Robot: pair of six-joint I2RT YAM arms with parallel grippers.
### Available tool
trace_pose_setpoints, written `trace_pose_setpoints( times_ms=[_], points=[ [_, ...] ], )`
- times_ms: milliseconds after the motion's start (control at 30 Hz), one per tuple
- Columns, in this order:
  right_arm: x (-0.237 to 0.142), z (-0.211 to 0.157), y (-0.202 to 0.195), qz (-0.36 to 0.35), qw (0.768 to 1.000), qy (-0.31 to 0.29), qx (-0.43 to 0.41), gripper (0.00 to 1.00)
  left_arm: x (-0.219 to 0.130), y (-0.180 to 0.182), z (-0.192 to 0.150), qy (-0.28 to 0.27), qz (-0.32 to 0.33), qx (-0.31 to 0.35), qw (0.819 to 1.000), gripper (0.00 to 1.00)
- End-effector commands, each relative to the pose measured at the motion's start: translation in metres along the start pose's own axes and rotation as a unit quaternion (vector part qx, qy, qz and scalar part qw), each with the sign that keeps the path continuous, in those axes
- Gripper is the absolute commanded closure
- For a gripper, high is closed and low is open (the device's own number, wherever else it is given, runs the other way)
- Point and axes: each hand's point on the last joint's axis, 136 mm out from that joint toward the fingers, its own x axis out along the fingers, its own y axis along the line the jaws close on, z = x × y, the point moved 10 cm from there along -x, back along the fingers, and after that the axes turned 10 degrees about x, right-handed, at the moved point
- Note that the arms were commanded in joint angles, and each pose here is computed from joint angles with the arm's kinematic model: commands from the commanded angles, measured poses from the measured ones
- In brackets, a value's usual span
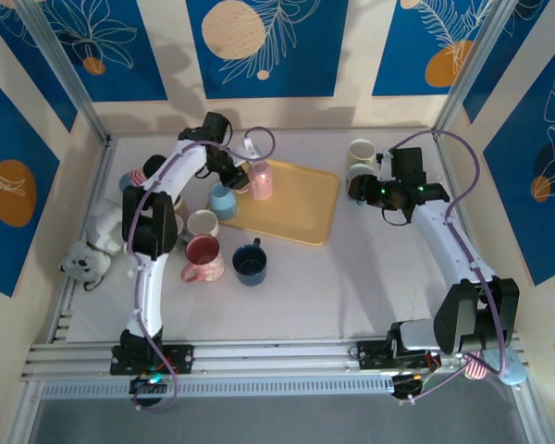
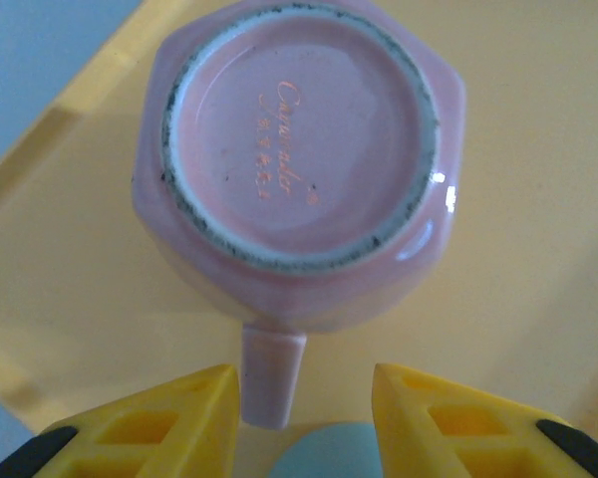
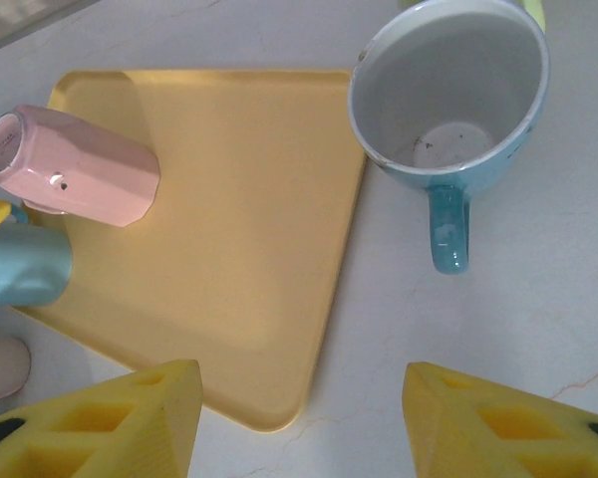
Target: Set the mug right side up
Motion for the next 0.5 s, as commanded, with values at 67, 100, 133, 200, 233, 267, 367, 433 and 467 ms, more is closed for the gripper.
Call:
trace_pose_setpoints(
  times_ms=[67,100,133,200,233,267,367,433,467],
  points=[
    [-0.014,0.007,0.008,0.019,1.000,-0.009,-0.005,0.44,0.016,-0.002,-0.001,0.023,-0.013,0.019,0.999,0.61],
    [-0.014,0.006,0.008,0.018,1.000,-0.009,-0.005,0.44,0.017,-0.002,-0.001,0.022,-0.014,0.021,0.999,0.61],
    [-0.015,0.006,0.008,0.017,1.000,-0.008,-0.006,0.44,0.019,-0.002,-0.002,0.022,-0.016,0.023,0.999,0.62],
    [-0.017,0.006,0.008,0.015,1.000,-0.008,-0.009,0.44,0.022,-0.001,-0.002,0.022,-0.017,0.026,0.999,0.63],
    [-0.018,0.006,0.008,0.014,1.000,-0.010,-0.009,0.44,0.023,-0.001,-0.002,0.020,-0.019,0.026,0.999,0.65],
    [-0.019,0.007,0.008,0.013,1.000,-0.012,-0.009,0.44,0.022,-0.002,-0.001,0.015,-0.020,0.027,0.999,0.66],
    [-0.022,0.008,0.008,0.008,1.000,-0.016,-0.005,0.44,0.022,-0.004,0.003,0.003,-0.025,0.031,0.999,0.67],
    [-0.023,0.009,0.009,0.010,1.000,-0.017,-0.002,0.44,0.024,-0.004,0.004,0.006,-0.023,0.036,0.999,0.69],
    [-0.023,0.010,0.010,0.012,1.000,-0.019,-0.001,0.44,0.025,-0.005,0.004,0.007,-0.023,0.037,0.999,0.70]
  ],
)
